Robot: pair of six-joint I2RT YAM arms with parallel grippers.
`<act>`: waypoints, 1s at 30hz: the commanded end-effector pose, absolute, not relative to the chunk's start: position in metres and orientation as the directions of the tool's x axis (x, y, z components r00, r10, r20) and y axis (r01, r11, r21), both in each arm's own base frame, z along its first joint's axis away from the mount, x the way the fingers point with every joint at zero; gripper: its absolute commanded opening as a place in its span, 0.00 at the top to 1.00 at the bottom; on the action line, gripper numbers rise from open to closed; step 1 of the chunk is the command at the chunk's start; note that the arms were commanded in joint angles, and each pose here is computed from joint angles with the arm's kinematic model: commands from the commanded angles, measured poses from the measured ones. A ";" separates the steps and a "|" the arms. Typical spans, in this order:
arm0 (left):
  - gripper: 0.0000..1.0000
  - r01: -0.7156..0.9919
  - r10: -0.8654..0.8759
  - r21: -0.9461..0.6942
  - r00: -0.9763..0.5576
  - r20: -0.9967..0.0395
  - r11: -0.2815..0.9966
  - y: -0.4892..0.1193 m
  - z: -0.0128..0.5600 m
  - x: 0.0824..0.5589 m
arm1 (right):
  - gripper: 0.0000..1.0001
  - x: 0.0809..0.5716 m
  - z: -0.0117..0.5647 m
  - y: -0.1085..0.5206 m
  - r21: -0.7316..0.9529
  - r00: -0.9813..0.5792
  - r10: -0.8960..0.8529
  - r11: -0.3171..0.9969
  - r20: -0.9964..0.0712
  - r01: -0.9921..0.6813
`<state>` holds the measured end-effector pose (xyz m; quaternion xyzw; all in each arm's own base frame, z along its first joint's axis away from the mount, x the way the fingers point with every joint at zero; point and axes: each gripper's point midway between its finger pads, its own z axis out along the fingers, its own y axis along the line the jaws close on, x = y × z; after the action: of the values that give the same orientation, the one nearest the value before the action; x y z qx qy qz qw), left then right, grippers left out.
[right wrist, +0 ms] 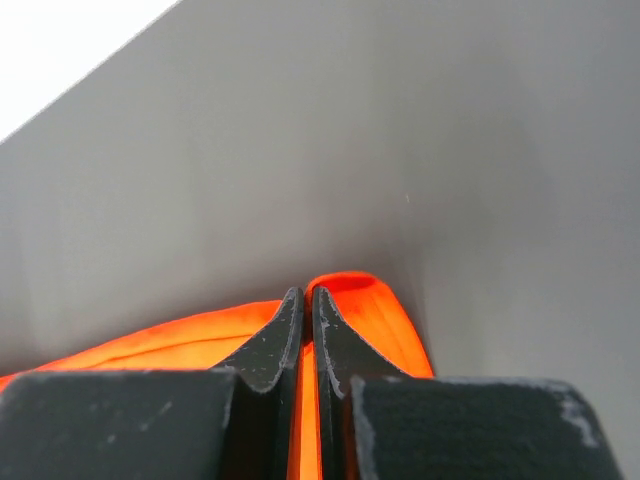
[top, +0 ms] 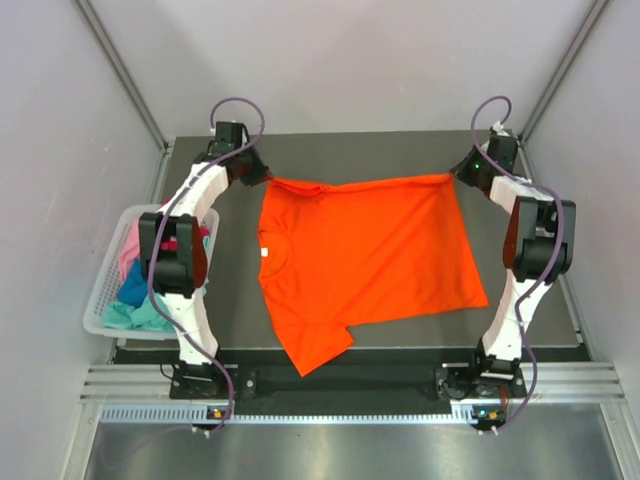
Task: Fold and stack the t-shirts
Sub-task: Fold the tshirt
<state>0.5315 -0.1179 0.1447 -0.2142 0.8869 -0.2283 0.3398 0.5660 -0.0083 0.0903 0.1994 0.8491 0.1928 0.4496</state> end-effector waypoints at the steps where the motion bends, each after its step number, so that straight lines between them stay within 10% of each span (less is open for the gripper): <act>1: 1.00 -0.210 -0.535 -0.556 -0.662 -0.525 0.805 -0.120 0.180 0.499 | 1.00 0.553 0.114 -0.015 0.462 -0.505 0.468 0.875 -0.725 0.148; 30: 1.00 -0.297 -0.471 -0.460 -0.819 -0.328 0.837 -0.142 0.105 0.310 | 1.00 0.437 0.063 -0.033 0.304 -0.642 0.442 0.897 -0.627 0.321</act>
<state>0.3167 -0.1368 0.0991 -0.2113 0.9347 -0.1962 0.2076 0.4324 -0.0177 0.0444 0.2075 0.9139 0.1017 0.3337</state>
